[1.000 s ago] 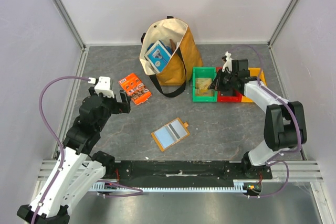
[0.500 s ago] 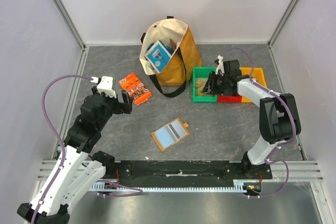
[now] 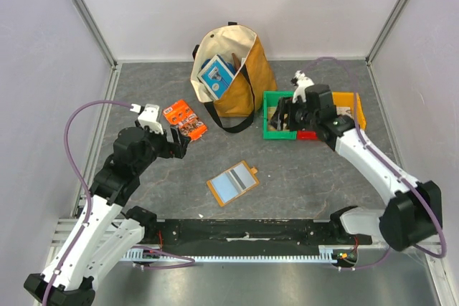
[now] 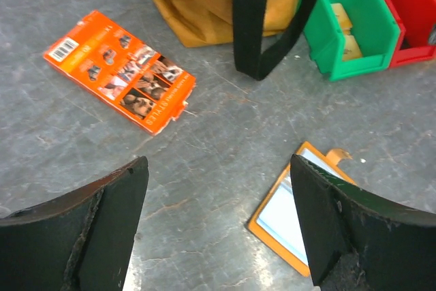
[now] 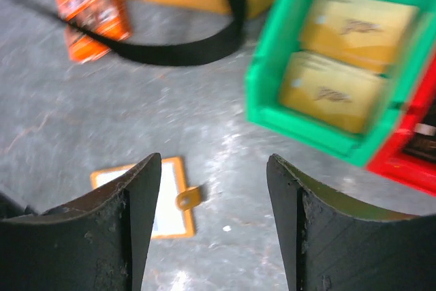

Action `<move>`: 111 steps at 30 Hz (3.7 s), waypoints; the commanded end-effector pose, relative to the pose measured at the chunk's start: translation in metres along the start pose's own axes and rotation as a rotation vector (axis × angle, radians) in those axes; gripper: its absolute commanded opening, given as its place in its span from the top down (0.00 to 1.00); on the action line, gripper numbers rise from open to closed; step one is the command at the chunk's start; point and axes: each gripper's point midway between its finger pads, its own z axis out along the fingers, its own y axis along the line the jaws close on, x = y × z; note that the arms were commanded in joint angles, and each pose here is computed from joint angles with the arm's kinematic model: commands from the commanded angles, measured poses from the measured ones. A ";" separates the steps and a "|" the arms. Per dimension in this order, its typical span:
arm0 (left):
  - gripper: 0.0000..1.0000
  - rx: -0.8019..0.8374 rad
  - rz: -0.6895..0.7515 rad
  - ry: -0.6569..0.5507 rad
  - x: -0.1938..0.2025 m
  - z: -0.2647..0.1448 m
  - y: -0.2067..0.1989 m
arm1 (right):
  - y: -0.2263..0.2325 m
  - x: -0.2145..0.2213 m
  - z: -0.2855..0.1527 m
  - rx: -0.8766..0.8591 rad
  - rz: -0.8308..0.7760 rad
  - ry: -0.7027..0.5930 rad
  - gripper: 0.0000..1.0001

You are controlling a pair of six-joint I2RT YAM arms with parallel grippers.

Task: Take the credit cards out of the card holder
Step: Remove the credit card from the card holder.

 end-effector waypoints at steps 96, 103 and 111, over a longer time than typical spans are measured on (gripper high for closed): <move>0.56 0.132 -0.352 0.459 0.197 0.025 -0.078 | 0.200 0.207 0.006 -0.685 -0.122 0.413 0.66; 0.55 0.265 -0.395 0.401 0.168 0.017 -0.102 | 0.163 0.189 0.023 -0.551 -0.110 0.351 0.65; 0.63 0.346 -0.391 0.476 0.181 0.039 -0.127 | 0.138 0.190 0.040 -0.542 -0.040 0.357 0.64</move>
